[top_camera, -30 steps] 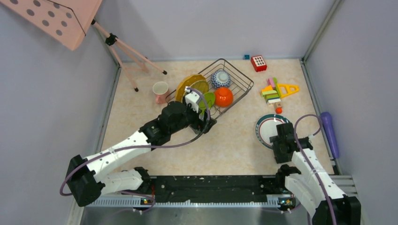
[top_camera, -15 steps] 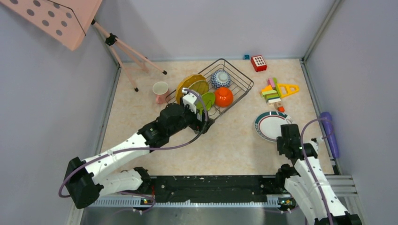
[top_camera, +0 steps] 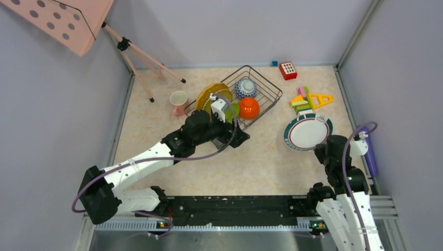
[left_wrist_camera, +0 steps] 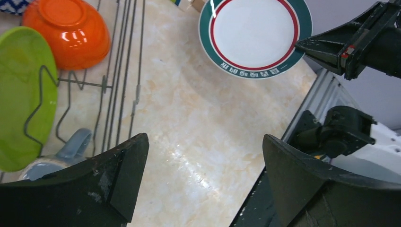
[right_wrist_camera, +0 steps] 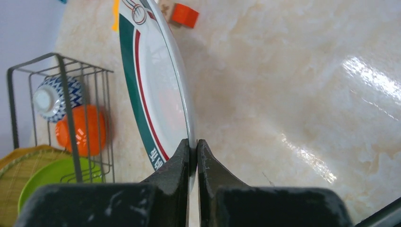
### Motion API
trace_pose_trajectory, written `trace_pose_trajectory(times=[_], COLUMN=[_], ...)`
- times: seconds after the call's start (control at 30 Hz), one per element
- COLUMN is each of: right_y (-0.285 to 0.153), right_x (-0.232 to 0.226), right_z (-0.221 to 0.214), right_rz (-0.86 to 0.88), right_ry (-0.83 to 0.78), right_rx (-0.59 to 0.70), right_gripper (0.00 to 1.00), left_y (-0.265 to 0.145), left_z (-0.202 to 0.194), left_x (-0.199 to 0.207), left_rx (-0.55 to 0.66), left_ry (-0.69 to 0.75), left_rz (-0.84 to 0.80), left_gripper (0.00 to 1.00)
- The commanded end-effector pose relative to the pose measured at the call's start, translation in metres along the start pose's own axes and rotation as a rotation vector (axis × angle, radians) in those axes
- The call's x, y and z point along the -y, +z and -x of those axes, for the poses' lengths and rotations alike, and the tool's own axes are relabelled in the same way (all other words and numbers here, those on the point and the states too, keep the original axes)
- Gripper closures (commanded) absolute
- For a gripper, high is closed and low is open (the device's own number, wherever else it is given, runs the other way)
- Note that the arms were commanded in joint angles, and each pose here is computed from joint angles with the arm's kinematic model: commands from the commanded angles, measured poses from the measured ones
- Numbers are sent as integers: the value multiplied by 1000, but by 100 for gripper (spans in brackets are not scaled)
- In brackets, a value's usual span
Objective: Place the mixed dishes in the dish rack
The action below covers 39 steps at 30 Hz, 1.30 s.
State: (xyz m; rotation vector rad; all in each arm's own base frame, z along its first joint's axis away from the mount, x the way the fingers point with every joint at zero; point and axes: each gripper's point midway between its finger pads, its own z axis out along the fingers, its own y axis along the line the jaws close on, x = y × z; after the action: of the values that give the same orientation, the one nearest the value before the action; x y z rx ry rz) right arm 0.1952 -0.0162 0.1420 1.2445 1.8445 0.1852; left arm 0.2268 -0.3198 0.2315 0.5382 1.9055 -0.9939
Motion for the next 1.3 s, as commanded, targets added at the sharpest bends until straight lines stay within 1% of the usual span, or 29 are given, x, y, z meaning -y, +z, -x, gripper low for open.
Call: trace_pose_trajectory(times=[0.0, 0.13, 0.23, 0.43, 0.57, 0.7, 0.77, 0.83, 0.93, 1.13, 1.2, 1.27], right_y=[-46, -73, -95, -132, -143, -147, -148, -148, -150, -148, -147, -145], right_x=[-63, -90, -112, -145, -158, -166, -167, -169, -170, -170, -169, -169], right_z=[47, 48, 43, 21, 8, 2, 0, -3, -7, -12, -15, -17], right_rz=[283, 440, 597, 849, 942, 992, 1004, 1017, 1031, 1029, 1028, 1030], right_ry=[-74, -190, -299, -395, -399, -385, -376, -372, -362, -358, -354, -349], right_rx=[107, 80, 54, -72, -157, -191, -209, -228, -255, -287, -301, -311], right_gripper=[100, 100, 100, 100, 100, 100, 100, 100, 100, 100, 100, 100], left_y=[11, 20, 25, 19, 14, 10, 10, 10, 10, 9, 9, 8], left_z=[39, 45, 52, 81, 87, 87, 85, 84, 82, 85, 86, 87], left_x=[38, 49, 53, 49, 36, 16, 10, 6, 2, 14, 17, 21], left_rx=[74, 81, 79, 151, 189, 216, 219, 212, 200, 190, 189, 190], left_ry=[-95, -153, -204, -283, -283, -286, -283, -287, -297, -303, -300, -307], left_rz=[-144, -212, -252, -338, -306, -227, -207, -205, -212, -291, -311, -340], left_gripper=[5, 4, 4, 5, 8, 10, 14, 22, 29, 46, 54, 58])
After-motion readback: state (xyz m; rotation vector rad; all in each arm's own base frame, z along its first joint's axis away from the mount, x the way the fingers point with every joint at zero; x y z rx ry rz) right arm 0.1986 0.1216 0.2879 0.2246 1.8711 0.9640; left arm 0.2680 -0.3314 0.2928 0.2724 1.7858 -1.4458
